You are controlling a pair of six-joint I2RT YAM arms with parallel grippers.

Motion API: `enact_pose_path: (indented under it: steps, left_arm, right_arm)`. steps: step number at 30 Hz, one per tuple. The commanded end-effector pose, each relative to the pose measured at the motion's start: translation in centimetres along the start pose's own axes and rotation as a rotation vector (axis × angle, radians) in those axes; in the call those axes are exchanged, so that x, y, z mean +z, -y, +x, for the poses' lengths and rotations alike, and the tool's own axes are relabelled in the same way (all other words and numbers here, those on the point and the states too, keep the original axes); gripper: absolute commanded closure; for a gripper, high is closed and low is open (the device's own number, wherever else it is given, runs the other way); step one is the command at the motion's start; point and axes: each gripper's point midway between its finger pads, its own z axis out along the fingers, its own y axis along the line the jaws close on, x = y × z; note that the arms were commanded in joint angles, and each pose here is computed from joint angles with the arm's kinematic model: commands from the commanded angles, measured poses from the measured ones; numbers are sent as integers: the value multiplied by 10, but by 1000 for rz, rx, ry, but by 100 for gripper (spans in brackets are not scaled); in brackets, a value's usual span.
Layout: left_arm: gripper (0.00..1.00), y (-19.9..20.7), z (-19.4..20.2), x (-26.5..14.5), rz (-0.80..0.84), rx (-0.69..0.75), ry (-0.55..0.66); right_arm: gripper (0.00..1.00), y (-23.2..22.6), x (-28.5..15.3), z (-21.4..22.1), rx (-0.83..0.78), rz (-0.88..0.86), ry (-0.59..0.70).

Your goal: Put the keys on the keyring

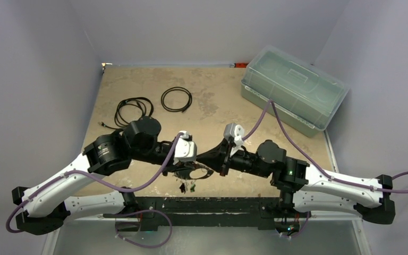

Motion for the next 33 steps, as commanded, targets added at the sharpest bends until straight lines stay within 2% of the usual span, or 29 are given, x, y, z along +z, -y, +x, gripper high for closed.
enact_pose_path:
  steps: [1,8,16,19,22,24,26,28,33]
  left_arm:
    - [100,-41,-14,-6,-218,61,32]
    - [100,-70,-15,-10,-369,78,15]
    - [100,-86,-19,-25,-489,107,44]
    - [100,-86,-20,-26,-499,113,51]
    - [100,-78,-18,-20,-439,115,43]
    - [100,-71,-17,-16,-390,115,39]
    - [100,-65,-18,-14,-359,114,45]
    - [100,-60,-18,-15,-335,113,51]
    - [100,-48,-21,-13,-271,112,65]
  right_arm:
    - [100,12,4,-30,204,134,73]
    - [100,27,19,-14,299,240,30]
    - [100,47,15,-8,384,376,35]
    - [100,50,15,-2,376,390,10]
    - [100,53,9,-3,336,402,15]
    - [84,59,1,-5,298,427,28]
    - [61,68,-11,-9,263,470,48]
    - [46,75,-23,-14,230,508,68]
    - [39,76,-42,-30,119,493,110]
